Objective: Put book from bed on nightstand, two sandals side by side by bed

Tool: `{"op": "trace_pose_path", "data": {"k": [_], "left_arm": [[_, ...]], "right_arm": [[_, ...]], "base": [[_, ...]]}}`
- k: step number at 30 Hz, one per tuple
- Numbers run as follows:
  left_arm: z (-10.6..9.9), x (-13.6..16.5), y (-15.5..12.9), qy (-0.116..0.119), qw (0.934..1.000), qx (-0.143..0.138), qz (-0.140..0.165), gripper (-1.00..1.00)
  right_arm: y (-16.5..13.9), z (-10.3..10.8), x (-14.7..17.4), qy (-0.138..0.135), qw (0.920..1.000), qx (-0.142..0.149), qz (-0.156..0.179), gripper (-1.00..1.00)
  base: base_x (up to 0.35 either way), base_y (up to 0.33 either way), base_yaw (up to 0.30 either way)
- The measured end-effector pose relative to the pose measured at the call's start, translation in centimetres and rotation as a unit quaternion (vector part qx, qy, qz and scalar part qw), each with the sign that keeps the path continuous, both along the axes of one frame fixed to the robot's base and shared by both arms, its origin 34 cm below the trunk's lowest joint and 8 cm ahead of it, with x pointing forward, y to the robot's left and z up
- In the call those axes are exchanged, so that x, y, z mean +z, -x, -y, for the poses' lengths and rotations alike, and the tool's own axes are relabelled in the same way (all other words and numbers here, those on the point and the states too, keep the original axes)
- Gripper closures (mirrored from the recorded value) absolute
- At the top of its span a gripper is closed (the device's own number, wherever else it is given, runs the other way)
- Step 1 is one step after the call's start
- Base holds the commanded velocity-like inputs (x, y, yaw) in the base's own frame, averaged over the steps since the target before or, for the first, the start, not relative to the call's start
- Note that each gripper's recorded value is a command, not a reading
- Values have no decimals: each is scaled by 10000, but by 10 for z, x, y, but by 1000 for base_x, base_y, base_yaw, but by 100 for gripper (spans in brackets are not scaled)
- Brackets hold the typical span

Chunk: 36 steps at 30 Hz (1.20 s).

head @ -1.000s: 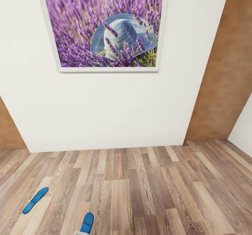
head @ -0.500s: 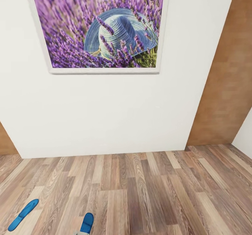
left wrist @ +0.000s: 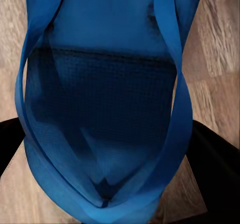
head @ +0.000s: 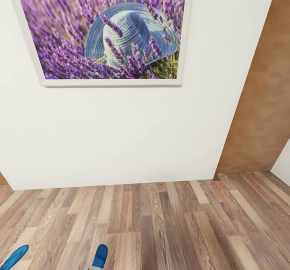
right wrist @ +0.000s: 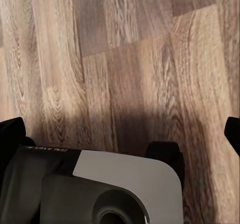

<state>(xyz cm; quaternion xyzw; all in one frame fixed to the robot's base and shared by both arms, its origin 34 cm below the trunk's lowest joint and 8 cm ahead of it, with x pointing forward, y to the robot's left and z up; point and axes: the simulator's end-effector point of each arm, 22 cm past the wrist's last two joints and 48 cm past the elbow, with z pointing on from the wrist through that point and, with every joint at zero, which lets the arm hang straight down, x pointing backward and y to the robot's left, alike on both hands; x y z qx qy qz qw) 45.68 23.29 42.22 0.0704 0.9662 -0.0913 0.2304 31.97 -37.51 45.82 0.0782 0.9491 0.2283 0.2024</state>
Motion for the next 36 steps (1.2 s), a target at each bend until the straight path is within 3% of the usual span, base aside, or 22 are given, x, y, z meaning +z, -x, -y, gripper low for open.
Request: {"op": "trace_pose_path", "data": {"k": [26,36], "left_arm": [[1,0,0,6,10000,-2,0,100],[1,0,0,8,10000,0,-1,100]], "right_arm": [[0,0,0,0,10000,3,-1,-100],[0,0,0,-1,10000,1,-5,-100]], "base": [[323,-5,3],[246,0,221]]}}
